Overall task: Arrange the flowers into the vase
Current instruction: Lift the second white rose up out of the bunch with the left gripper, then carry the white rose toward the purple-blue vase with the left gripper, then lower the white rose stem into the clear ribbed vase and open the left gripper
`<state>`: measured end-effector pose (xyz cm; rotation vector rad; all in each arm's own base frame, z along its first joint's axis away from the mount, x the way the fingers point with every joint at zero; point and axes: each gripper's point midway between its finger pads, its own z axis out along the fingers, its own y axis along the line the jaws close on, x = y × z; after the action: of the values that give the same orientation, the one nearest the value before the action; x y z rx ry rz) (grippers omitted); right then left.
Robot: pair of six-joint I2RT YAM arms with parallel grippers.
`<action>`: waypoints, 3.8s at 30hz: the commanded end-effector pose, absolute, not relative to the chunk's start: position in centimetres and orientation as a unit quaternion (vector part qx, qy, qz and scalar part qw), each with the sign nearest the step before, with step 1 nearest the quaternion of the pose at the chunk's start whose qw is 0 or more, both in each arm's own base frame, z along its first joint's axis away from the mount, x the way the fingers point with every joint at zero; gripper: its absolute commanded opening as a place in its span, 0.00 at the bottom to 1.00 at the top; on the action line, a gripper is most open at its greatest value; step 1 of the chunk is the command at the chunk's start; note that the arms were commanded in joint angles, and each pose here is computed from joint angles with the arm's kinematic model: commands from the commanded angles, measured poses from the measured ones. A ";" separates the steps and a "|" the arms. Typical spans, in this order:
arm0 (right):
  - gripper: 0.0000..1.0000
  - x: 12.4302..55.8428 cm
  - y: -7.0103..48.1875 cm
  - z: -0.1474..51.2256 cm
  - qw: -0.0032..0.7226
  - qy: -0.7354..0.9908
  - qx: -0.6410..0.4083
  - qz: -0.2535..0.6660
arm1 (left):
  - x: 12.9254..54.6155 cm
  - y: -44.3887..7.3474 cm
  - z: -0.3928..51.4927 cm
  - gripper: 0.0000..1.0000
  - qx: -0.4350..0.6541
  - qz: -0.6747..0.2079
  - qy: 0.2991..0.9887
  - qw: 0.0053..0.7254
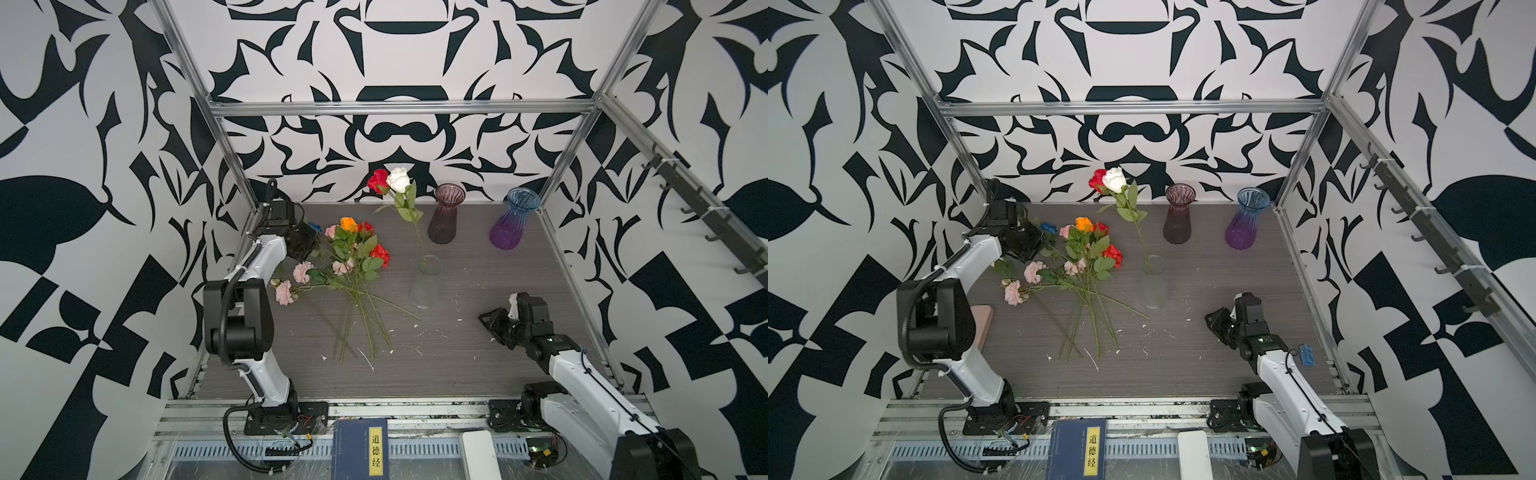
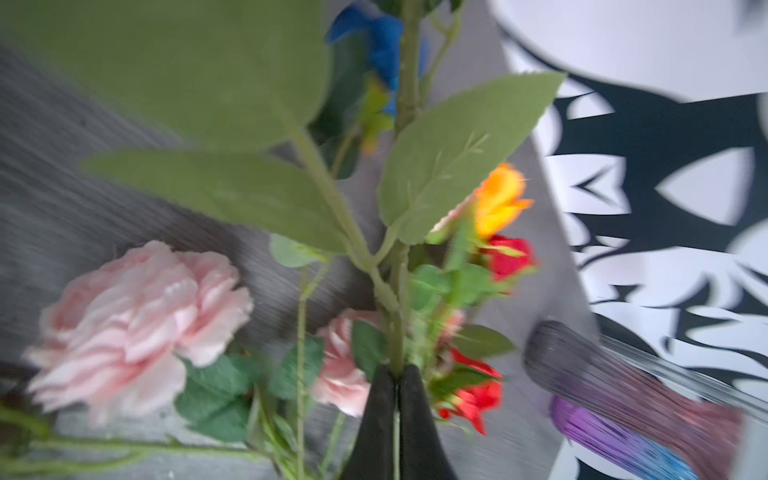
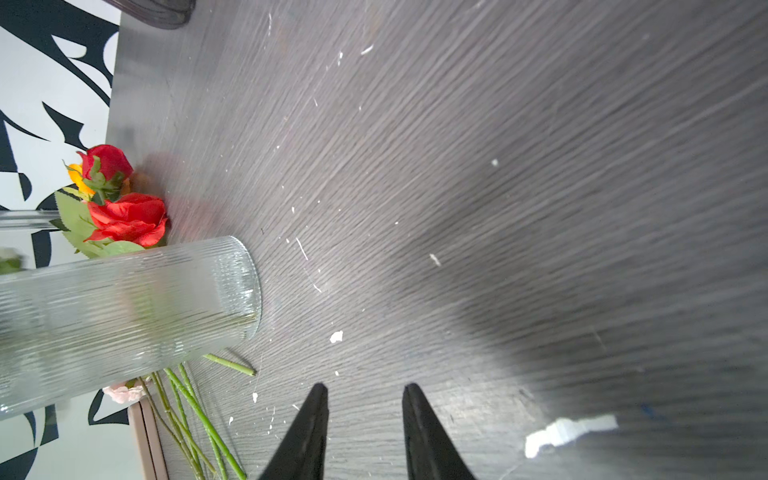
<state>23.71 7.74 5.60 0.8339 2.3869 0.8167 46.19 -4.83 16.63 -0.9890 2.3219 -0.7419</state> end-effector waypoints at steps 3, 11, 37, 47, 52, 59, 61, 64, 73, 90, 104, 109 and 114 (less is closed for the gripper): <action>0.34 24.1 7.4 6.1 0.254 0.867 0.309 0.298 | 44.9 -7.6 27.8 0.00 -0.305 -0.310 0.827 0.357; 0.34 23.9 7.4 6.7 0.265 0.864 0.304 0.303 | 38.1 -15.9 46.5 0.00 -0.114 -0.305 0.753 0.573; 0.35 23.9 7.6 7.2 0.268 0.867 0.290 0.304 | 31.1 -41.2 53.4 0.00 0.282 -0.135 0.632 0.709; 0.35 23.9 7.7 7.1 0.267 0.867 0.289 0.307 | 32.2 -41.3 48.9 0.00 0.269 -0.132 0.663 0.686; 0.35 23.9 7.7 7.1 0.266 0.867 0.288 0.306 | 32.8 -41.2 47.9 0.00 0.260 -0.140 0.674 0.677; 0.35 23.9 7.7 7.1 0.267 0.867 0.289 0.306 | 32.9 -40.9 48.5 0.00 0.250 -0.155 0.675 0.677; 0.35 23.9 7.6 7.0 0.266 0.867 0.290 0.305 | 32.7 -40.9 49.3 0.00 0.249 -0.162 0.671 0.680; 0.35 23.9 7.6 7.0 0.265 0.868 0.290 0.305 | 32.4 -40.9 50.8 0.00 0.245 -0.176 0.663 0.685; 0.35 23.9 7.6 7.0 0.267 0.867 0.291 0.305 | 32.1 -41.0 52.5 0.00 0.244 -0.188 0.653 0.692; 0.35 23.9 7.6 7.0 0.266 0.867 0.291 0.305 | 32.5 -40.6 47.6 0.00 0.249 -0.162 0.680 0.670; 0.35 23.9 7.6 6.8 0.264 0.867 0.292 0.305 | 33.1 -38.5 46.0 0.53 0.221 -0.146 0.699 0.664; 0.35 23.9 7.6 6.9 0.264 0.867 0.293 0.306 | 33.2 -35.8 44.8 0.82 0.189 -0.118 0.720 0.657; 0.35 23.9 7.6 6.9 0.263 0.867 0.293 0.306 | 32.7 -30.7 42.6 0.80 0.139 -0.122 0.755 0.629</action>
<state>23.37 7.63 6.26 0.8180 2.3661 0.8225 33.08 -34.80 41.74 0.4582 1.6972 -0.2564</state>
